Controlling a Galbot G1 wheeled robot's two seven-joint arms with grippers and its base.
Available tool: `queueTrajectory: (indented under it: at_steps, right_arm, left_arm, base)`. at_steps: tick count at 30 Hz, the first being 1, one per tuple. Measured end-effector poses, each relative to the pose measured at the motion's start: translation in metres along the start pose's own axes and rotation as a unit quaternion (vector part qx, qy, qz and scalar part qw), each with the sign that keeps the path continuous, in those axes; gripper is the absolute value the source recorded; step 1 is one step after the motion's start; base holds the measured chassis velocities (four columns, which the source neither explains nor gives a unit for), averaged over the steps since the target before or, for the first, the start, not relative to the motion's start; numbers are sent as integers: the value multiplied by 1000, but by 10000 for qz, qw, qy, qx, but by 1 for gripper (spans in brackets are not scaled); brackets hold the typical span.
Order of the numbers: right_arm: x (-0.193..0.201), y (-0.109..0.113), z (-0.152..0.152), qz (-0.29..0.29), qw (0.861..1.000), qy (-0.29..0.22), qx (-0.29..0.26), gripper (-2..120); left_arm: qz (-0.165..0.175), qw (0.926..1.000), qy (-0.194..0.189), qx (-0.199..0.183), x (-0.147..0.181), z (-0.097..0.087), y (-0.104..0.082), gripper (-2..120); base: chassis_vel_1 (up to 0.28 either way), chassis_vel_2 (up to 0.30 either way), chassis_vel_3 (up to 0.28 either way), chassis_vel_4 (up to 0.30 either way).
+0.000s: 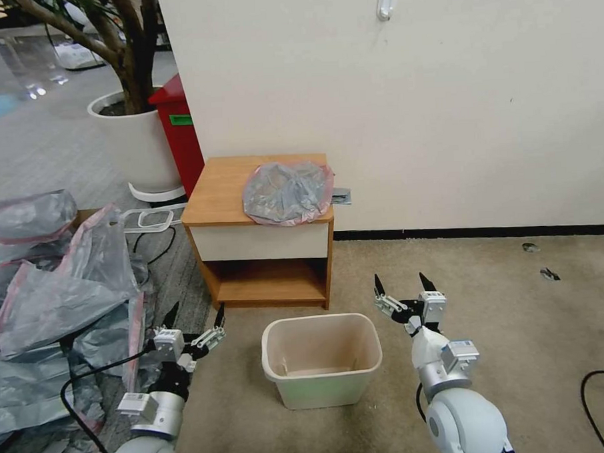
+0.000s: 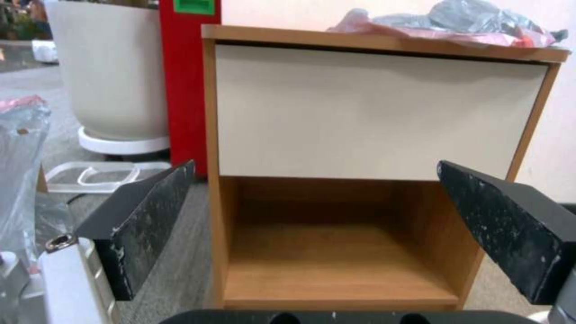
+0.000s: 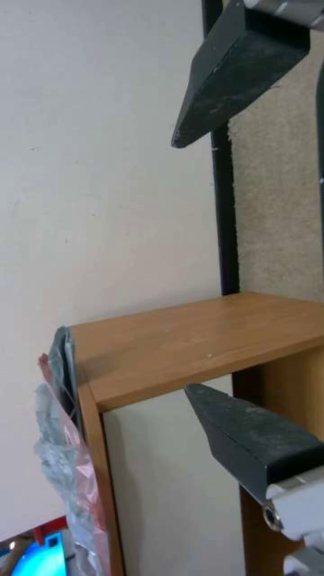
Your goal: Pick up the garbage bag from the table and place it over the trash can.
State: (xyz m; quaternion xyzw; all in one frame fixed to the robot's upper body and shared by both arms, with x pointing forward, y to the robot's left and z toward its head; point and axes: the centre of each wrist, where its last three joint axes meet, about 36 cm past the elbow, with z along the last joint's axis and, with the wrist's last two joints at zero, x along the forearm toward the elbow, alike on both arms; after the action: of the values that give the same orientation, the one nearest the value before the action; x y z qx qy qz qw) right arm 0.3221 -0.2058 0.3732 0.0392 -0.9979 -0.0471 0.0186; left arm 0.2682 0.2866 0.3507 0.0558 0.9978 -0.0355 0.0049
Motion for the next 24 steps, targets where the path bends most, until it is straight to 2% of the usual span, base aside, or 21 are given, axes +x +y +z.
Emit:
queueTrajectory:
  at_steps: [4,9,12,13,15,16,17,18,19,22,24]
  right_arm:
    - [-20,-4,-3,-155,9997,-166,-123,100]
    - [-49,1,-15,-476,9951,-368,-787,100]
    - [-78,8,-29,-698,9840,-428,-1580,100]
    - [-78,8,-29,-698,9840,-428,-1580,100]
    - [-93,13,-35,-801,9720,-341,-2182,100]
    - [-96,15,-36,-817,9696,-323,-2282,100]
    - [-110,21,-41,-884,9573,-231,-2743,100]
    - [-110,21,-41,-884,9573,-231,-2743,100]
    - [-124,28,-44,-925,9471,-153,-3070,100]
    - [-149,37,-42,-903,9320,-28,-3511,100]
    - [-156,38,-41,-876,9279,0,-3625,100]
  left_arm:
    - [-8,10000,-27,1,1,0,-1,100]
    - [-38,10000,-76,-42,2,-5,1,100]
    - [-68,9999,-89,-94,4,-7,3,100]
    - [-68,9999,-89,-94,4,-7,3,100]
    - [-85,9999,-88,-108,5,-7,4,100]
    - [-90,9999,-86,-109,5,-7,4,100]
    - [-109,9998,-77,-110,7,-6,4,100]
    - [-109,9998,-77,-110,7,-6,4,100]
    - [-135,9998,-61,-123,8,-5,3,100]
    - [-202,9997,-48,-152,10,-5,2,100]
    - [-221,9996,-48,-163,11,-5,2,100]
  base:
    - [0,0,0,0]
    - [0,0,0,0]
    - [0,0,0,0]
    - [0,0,0,0]
    - [0,0,0,0]
    - [0,0,0,0]
    - [0,0,0,0]
    - [0,0,0,0]
    - [0,0,0,0]
    - [0,0,0,0]
    - [0,0,0,0]
